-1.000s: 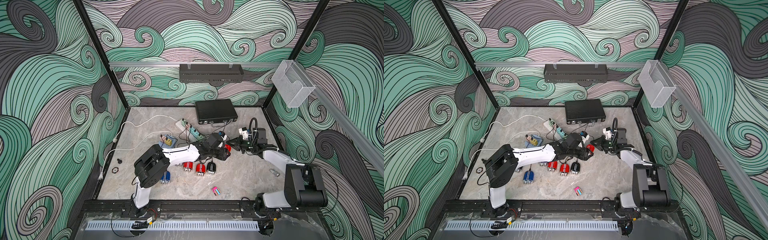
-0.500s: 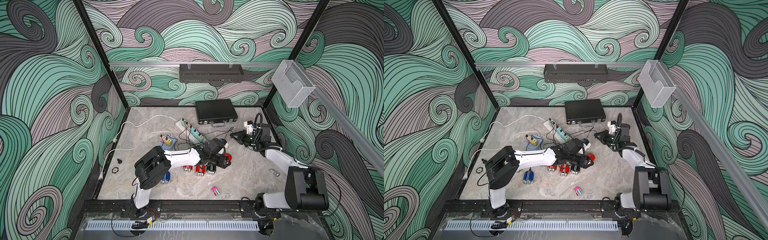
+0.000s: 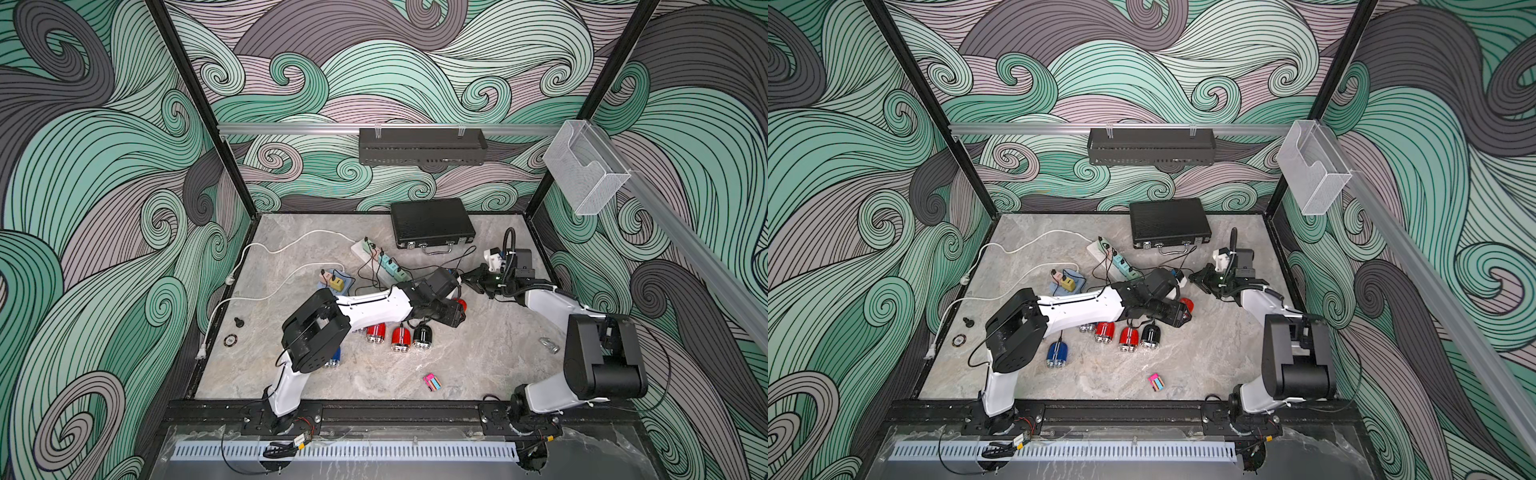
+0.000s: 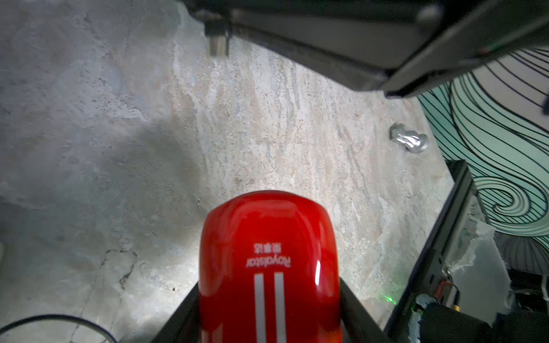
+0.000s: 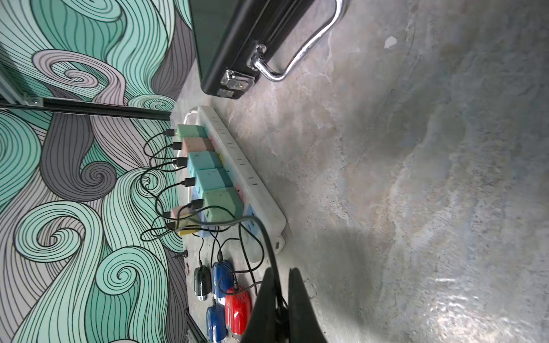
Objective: Unplug the electric shaver
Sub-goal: Place the electric shaver at the center of the board.
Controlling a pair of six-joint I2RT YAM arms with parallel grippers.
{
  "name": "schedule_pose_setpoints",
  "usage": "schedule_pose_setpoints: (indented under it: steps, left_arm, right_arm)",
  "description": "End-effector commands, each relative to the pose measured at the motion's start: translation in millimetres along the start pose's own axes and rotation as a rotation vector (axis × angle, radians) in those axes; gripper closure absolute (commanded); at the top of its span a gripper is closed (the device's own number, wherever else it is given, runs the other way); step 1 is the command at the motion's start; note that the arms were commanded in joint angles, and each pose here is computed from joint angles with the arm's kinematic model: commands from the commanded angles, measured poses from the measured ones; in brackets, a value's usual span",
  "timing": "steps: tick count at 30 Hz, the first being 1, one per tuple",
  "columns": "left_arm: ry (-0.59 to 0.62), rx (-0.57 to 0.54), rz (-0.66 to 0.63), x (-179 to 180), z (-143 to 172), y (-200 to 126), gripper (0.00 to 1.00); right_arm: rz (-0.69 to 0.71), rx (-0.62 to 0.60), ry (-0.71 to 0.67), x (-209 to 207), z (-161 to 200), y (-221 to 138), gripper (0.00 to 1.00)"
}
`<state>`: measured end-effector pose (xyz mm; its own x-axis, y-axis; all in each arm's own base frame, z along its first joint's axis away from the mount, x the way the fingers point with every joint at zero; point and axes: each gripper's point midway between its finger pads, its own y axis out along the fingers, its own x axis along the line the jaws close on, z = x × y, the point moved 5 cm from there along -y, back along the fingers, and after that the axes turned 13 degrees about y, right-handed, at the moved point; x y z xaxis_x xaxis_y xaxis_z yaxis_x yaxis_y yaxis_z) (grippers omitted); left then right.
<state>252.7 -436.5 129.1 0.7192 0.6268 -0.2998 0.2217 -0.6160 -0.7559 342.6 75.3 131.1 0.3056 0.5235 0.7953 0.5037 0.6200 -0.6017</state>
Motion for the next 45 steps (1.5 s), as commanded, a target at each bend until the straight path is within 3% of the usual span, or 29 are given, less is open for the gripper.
schedule_pose_setpoints:
  steps: [1,11,22,29,36,45]
  left_arm:
    - [-0.028,0.073,-0.12,8.1,9.8,6.3,0.91]
    - [-0.097,0.158,-0.204,13.7,23.6,25.4,0.91]
    - [-0.06,0.21,-0.345,28.1,25.2,32.9,0.91]
    - [-0.066,0.243,-0.348,29.5,27.9,44.9,0.9]
    - [-0.073,0.264,-0.36,32.0,32.8,48.4,0.83]
    - [-0.074,0.284,-0.401,33.3,34.8,44.4,0.65]
  right_arm:
    - [0.068,0.007,-0.006,-4.1,0.9,5.1,0.93]
    - [0.171,0.043,-0.008,-14.0,7.2,23.6,0.93]
    - [0.206,0.06,0.011,-25.4,12.7,31.1,0.93]
    - [0.226,0.063,0.031,-30.1,12.6,33.3,0.93]
    - [0.234,0.068,0.032,-34.9,11.8,33.5,0.93]
    - [0.227,0.072,0.037,-35.1,11.6,35.3,0.92]
